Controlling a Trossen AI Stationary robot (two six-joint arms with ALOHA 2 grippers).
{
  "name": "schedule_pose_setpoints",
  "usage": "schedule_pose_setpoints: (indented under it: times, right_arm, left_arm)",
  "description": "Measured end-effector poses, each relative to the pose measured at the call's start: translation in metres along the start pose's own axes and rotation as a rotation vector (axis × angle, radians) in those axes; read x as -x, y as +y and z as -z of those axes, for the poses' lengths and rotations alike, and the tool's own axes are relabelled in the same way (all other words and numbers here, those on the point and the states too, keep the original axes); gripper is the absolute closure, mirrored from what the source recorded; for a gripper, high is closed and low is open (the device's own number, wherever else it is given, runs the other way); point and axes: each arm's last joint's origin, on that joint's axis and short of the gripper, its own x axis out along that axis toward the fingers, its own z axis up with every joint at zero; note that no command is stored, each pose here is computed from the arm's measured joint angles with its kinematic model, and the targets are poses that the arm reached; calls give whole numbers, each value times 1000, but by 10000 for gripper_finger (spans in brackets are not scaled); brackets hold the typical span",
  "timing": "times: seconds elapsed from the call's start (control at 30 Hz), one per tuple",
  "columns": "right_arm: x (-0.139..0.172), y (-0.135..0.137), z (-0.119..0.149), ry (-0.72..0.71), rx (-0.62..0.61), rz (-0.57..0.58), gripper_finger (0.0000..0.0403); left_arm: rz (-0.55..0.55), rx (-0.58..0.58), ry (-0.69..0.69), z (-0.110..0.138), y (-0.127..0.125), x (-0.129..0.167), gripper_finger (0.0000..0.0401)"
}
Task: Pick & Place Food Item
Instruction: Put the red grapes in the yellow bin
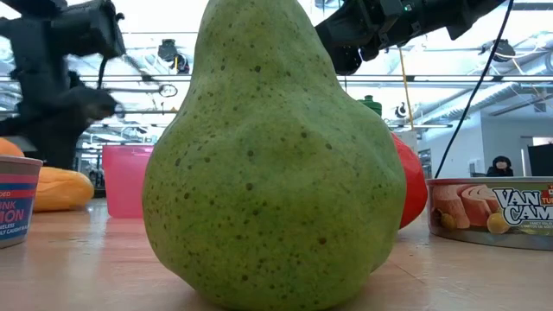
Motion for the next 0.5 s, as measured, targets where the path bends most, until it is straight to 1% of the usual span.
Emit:
schedule_pose_setpoints:
  times: [0.13, 0.27, 0.5]
  right_arm:
    - [0, 0, 0, 0, 0, 0, 26]
    - [0, 0, 0, 0, 0, 0, 26]
    - [0, 0, 0, 0, 0, 0, 26]
  left_arm:
    - [55, -85, -133, -13, -18, 25, 392]
    - [109, -180, -276, -26, -35, 57, 395]
    - [135, -302, -547, -45, -54, 116, 395]
